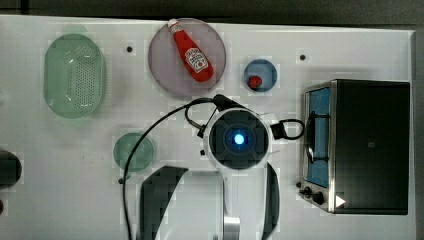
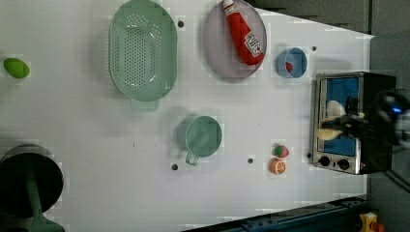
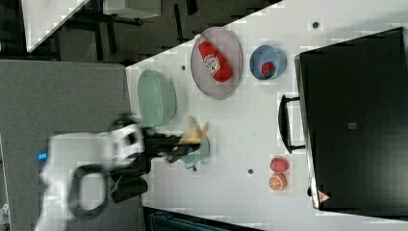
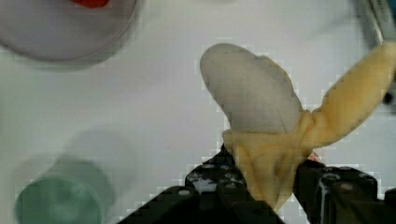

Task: Pick Banana and place it in mug.

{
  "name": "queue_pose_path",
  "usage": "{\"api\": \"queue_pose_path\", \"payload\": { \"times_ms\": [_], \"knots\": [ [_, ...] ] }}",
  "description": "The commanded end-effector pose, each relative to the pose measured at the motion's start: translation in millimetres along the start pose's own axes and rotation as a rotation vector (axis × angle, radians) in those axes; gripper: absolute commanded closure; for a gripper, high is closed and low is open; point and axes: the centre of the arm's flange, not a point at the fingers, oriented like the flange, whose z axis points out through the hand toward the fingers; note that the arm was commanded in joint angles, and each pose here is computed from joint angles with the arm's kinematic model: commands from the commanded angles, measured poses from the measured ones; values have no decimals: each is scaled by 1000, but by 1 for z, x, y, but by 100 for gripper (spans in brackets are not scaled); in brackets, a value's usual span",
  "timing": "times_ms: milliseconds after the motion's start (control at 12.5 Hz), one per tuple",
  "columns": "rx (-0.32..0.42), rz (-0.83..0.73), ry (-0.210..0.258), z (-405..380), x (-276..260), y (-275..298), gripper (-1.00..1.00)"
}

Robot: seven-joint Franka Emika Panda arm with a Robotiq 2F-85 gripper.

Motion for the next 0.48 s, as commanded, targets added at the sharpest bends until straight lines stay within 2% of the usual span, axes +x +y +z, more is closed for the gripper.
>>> {"api": "queue_pose_path", "payload": {
  "times_ms": [80, 320, 480],
  "knots": [
    [-35, 7, -50, -24, -18, -23, 34],
    [-49, 46, -31, -30, -52, -72, 34],
    [-38, 100, -41, -28, -84, -111, 34]
  ]
}}
